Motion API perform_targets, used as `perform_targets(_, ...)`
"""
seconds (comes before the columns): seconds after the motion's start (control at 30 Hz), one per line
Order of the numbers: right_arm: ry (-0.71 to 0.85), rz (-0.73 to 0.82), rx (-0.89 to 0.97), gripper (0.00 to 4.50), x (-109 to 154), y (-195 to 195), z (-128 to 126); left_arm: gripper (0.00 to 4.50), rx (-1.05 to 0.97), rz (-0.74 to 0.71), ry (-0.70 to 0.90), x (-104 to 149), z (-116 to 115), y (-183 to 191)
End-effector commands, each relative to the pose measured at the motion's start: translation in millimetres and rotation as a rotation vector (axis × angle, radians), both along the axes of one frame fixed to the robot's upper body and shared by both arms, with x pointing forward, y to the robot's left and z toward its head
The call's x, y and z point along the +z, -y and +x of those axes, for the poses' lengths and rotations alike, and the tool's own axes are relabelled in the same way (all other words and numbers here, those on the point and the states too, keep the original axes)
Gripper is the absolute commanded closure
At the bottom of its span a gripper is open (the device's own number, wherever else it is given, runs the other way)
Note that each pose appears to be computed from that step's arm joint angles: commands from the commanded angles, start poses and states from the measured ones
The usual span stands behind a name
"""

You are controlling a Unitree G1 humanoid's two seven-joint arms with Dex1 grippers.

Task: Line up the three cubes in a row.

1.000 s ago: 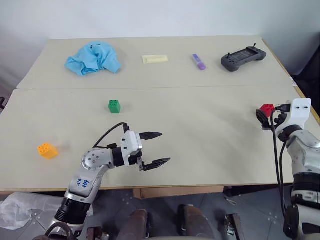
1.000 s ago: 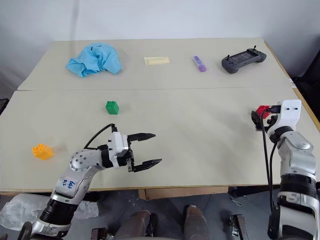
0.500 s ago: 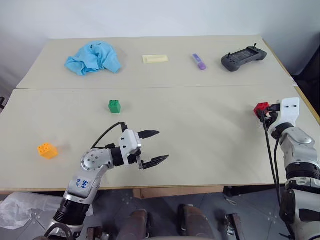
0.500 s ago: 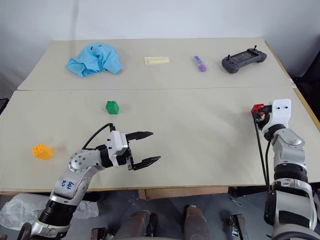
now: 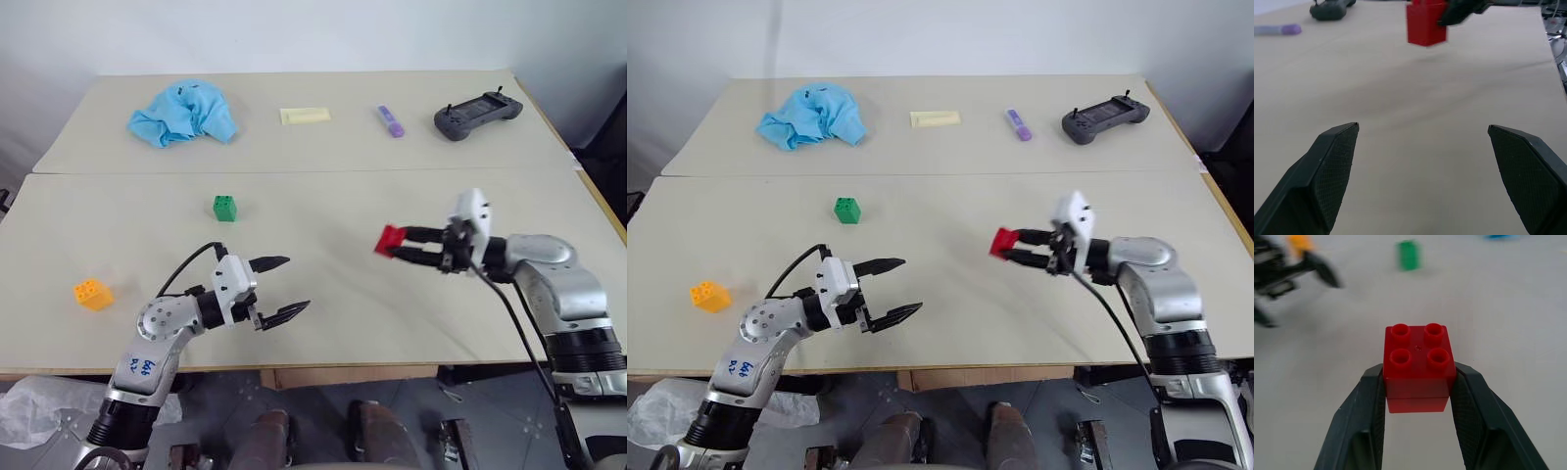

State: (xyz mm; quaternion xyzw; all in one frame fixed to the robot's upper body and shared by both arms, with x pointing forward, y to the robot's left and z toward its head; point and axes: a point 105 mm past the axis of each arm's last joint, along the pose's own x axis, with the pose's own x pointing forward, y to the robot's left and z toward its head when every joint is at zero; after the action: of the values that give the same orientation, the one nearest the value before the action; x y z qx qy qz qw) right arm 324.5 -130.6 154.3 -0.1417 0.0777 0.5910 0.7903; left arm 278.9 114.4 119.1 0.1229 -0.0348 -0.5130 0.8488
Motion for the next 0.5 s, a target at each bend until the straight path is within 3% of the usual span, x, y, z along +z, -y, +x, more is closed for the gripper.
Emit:
perform_targets(0.03,0.005,-0.059,0.062,3.04,-16.1,-10.1,4.3,0.0,0.001,-0.005,0.035,7.4,-3.0,-1.5)
perform_targets(0.33,-0.022,-0.114,0.128,3.04,-41.7,-3.5,7.2,0.0,0.053,-0.009,0.037,6.6,-6.4,-9.6)
perform_targets(0.5,-0.005,-0.124,0.14,1.42,-45.7,-0.3,13.7,0.0,0.082,-0.002,0.032,4.9,-9.8,-15.5)
